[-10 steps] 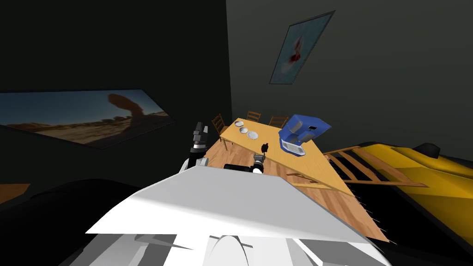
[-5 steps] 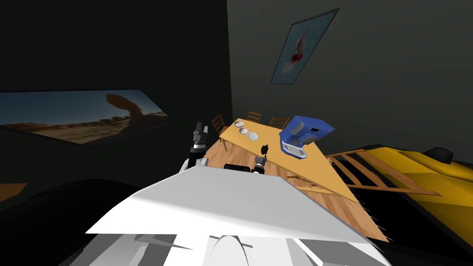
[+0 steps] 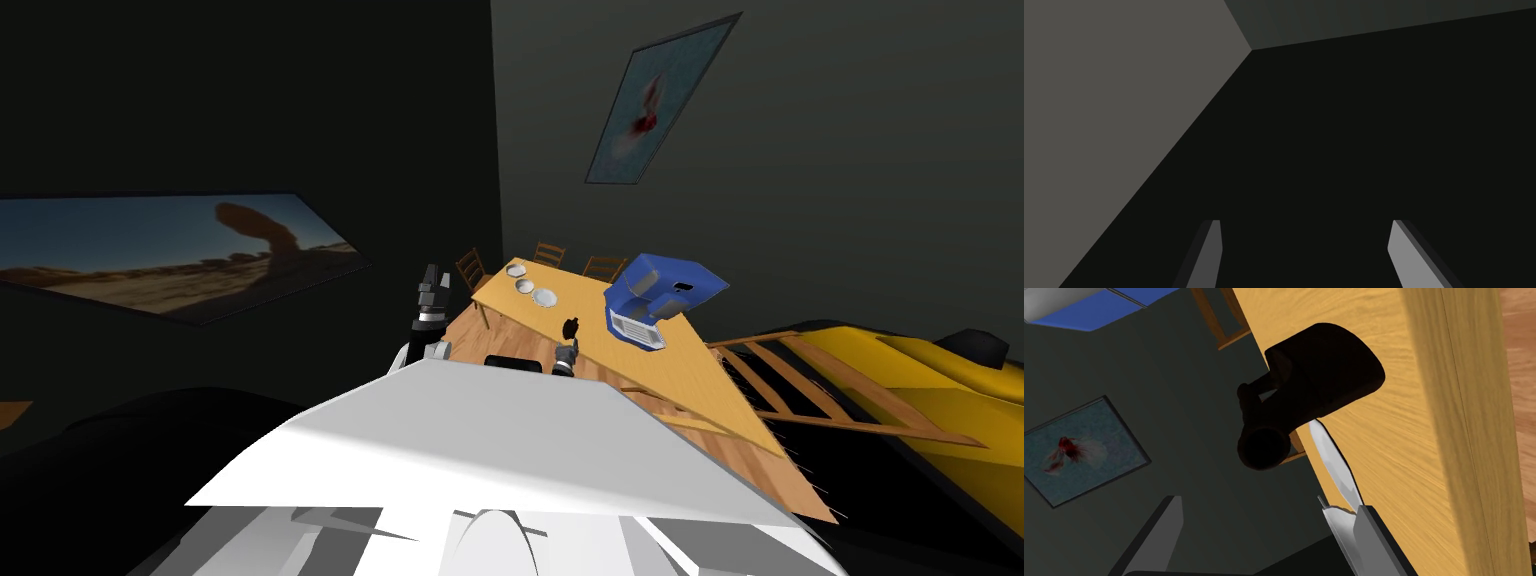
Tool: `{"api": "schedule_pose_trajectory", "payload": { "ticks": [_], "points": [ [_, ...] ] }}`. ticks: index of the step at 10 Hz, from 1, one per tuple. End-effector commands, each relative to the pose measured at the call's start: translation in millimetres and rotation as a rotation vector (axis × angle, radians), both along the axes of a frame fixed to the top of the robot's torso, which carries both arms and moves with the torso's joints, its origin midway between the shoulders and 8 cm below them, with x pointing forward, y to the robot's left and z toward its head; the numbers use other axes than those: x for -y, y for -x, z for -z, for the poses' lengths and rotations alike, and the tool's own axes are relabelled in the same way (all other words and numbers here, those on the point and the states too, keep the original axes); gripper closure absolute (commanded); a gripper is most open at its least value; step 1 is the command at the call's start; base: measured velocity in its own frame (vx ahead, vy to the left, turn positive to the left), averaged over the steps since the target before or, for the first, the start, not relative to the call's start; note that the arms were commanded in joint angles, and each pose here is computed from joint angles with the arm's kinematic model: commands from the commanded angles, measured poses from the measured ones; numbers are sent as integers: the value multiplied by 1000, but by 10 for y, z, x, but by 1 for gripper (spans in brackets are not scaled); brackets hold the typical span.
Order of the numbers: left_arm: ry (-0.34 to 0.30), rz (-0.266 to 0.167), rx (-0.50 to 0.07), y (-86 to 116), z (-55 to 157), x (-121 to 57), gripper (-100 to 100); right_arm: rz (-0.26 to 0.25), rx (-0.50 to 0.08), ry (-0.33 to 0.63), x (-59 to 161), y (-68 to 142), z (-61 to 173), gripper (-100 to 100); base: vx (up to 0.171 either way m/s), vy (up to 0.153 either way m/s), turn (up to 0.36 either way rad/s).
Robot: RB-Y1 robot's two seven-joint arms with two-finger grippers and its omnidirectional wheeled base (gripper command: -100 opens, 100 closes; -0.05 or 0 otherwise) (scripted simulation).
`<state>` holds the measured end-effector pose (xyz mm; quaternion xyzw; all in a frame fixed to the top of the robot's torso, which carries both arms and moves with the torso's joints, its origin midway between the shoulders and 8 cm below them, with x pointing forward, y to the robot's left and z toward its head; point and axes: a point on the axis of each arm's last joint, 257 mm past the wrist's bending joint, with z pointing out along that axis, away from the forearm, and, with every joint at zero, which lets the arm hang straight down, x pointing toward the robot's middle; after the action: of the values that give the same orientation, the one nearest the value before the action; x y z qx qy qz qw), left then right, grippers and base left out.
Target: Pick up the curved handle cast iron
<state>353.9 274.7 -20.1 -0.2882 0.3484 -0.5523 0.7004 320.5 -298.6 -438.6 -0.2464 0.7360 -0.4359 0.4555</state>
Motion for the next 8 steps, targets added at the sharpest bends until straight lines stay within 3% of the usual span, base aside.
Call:
{"api": "schedule_pose_trajectory", "payload": {
  "ticks": [1,3,4,5,8],
  "points": [
    [0,0,0,0,0,0,0,-10,-5,47,30,59,5,-100,88,-70,17],
    [0,0,0,0,0,0,0,-13,-6,58,40,62,8,-100,89,-59,13],
    [0,0,0,0,0,0,0,-13,-5,63,46,64,4,0,10,-7,1],
    [0,0,0,0,0,0,0,-31,-9,51,113,-8,69,-100,-19,42,-6],
    [0,0,0,0,-1,1,0,-57,-18,40,302,-163,160,-100,-31,111,-11]
  ]
}}
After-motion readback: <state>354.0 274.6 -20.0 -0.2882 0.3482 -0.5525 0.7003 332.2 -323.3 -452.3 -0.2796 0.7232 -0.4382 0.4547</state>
